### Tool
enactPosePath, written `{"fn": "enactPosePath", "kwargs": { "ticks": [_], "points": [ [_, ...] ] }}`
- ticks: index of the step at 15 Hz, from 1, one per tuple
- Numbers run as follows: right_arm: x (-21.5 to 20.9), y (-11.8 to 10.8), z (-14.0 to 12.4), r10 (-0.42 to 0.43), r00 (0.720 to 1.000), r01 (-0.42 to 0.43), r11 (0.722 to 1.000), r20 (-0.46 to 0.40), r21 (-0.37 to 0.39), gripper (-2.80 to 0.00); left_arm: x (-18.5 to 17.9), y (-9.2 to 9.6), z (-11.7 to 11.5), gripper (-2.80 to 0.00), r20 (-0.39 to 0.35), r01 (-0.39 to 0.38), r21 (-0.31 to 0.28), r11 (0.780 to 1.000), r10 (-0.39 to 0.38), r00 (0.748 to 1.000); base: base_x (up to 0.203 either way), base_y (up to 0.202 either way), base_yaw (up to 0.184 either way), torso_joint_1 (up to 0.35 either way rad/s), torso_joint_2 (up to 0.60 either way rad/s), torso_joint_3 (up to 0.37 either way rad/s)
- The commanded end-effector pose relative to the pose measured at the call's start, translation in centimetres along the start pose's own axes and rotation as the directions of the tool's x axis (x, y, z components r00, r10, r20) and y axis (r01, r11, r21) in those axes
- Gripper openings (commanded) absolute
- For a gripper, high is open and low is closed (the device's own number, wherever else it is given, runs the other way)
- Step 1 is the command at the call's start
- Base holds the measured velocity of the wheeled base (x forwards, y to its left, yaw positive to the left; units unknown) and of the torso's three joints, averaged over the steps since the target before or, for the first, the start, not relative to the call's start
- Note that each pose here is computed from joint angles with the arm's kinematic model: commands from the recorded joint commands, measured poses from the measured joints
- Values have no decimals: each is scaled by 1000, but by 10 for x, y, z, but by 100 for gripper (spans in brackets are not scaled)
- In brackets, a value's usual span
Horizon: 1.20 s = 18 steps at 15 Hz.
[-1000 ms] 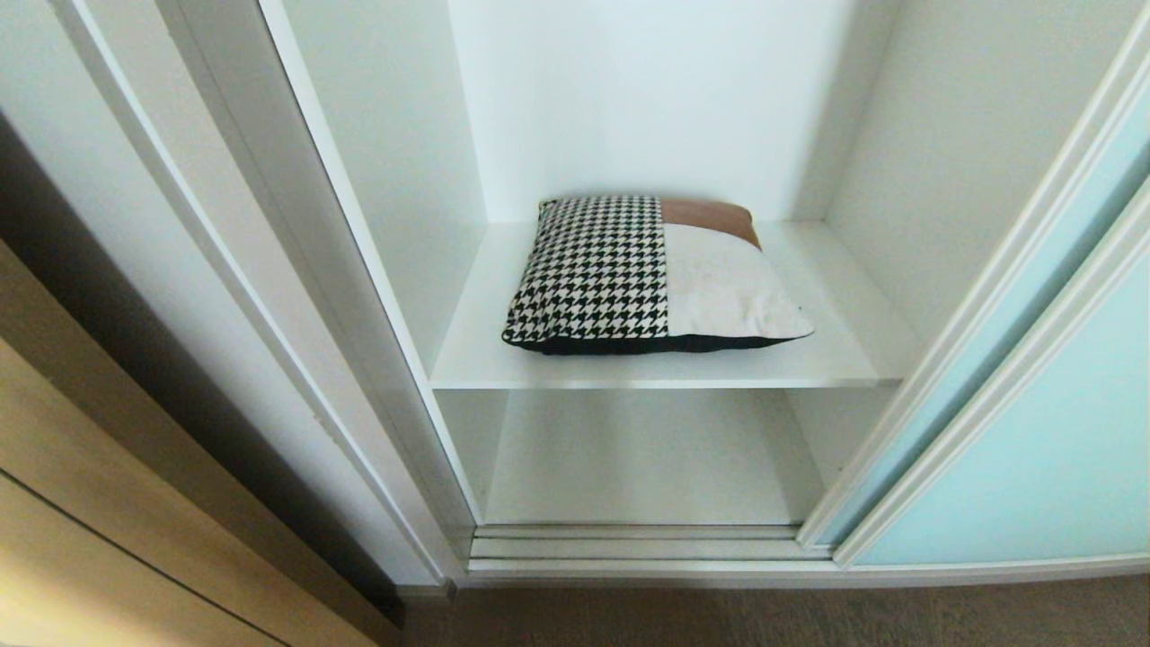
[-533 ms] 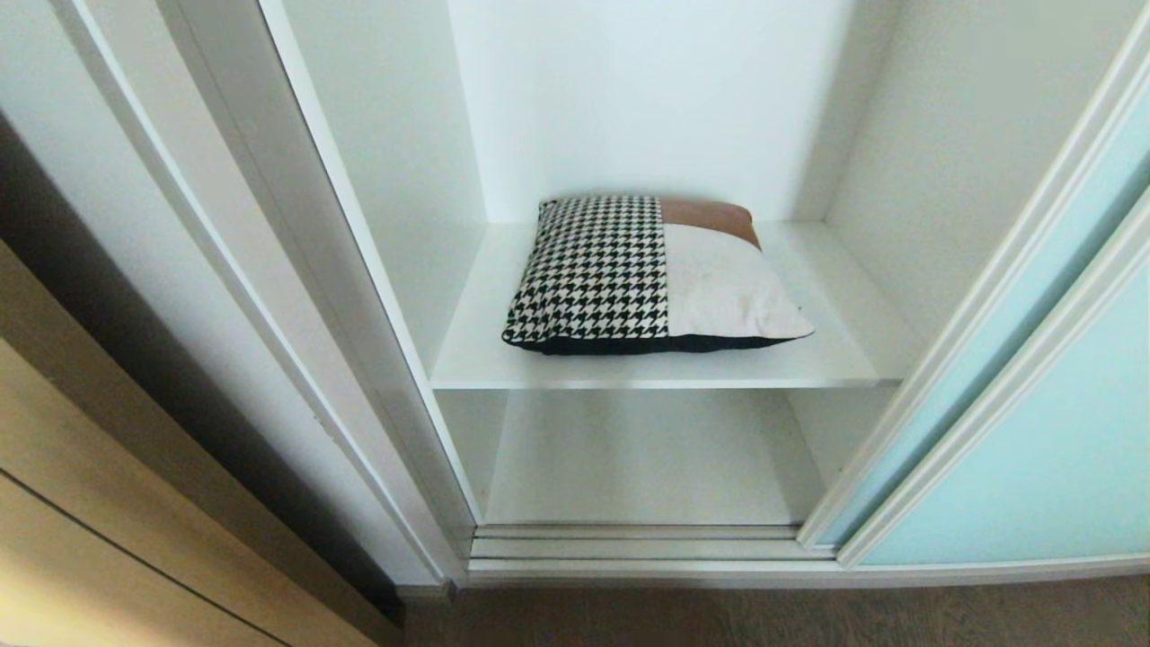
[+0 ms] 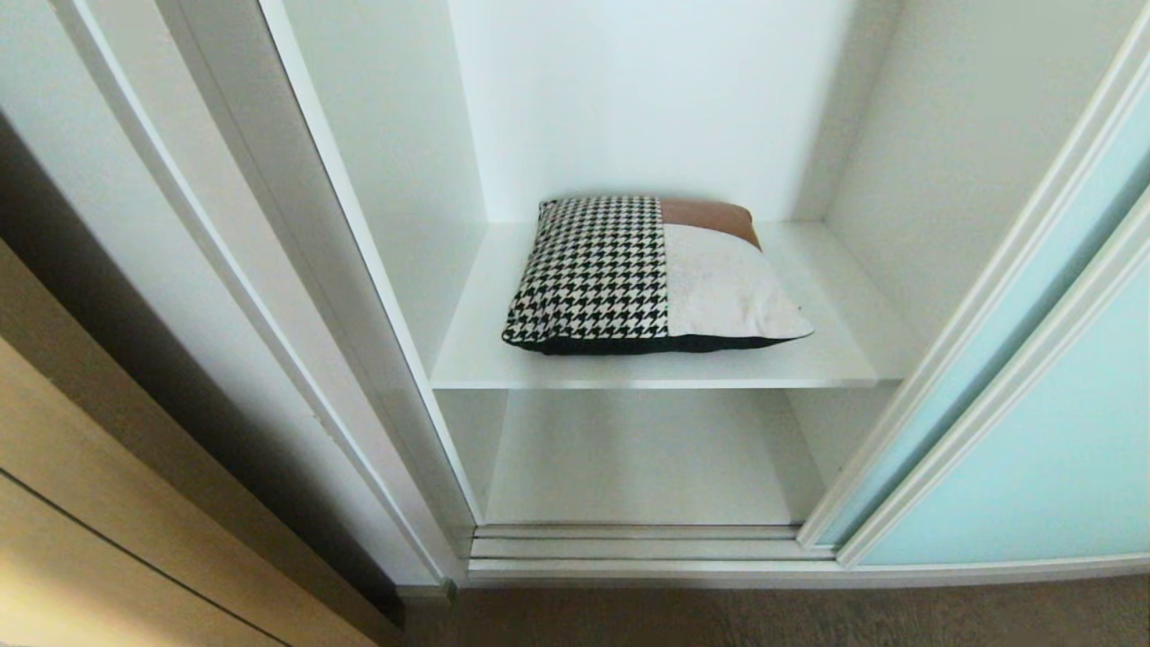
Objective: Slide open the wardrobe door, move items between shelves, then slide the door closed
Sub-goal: Open the door
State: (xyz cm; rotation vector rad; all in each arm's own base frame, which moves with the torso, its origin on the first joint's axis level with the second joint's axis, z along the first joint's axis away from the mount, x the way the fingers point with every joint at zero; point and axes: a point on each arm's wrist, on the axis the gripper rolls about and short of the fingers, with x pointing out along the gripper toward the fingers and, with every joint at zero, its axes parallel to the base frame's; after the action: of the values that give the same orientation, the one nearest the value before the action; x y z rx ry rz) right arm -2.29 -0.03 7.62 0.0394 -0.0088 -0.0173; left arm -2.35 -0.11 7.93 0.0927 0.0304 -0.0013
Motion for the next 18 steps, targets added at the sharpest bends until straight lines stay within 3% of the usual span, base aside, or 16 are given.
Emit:
{"fn": "enactPosePath", "kwargs": {
  "ticks": [1, 5, 18],
  "points": [
    [0, 0, 0, 1, 1000, -1, 1000, -1, 1, -280, 1, -1, -5, -280, 19, 21, 5, 1000, -21, 1000, 0, 0, 0, 0, 0, 0],
    [0, 0, 0, -1, 1000, 1, 1000, -1, 1, -280, 1, -1, -5, -280, 20, 19, -23, 1000, -18, 1000, 0, 0, 0, 0, 0, 0],
    [0, 0, 0, -1, 1000, 1, 1000, -1, 1, -280, 1, -1, -5, -280, 20, 19, -24, 1000, -18, 1000, 0, 0, 0, 0, 0, 0]
  ]
}}
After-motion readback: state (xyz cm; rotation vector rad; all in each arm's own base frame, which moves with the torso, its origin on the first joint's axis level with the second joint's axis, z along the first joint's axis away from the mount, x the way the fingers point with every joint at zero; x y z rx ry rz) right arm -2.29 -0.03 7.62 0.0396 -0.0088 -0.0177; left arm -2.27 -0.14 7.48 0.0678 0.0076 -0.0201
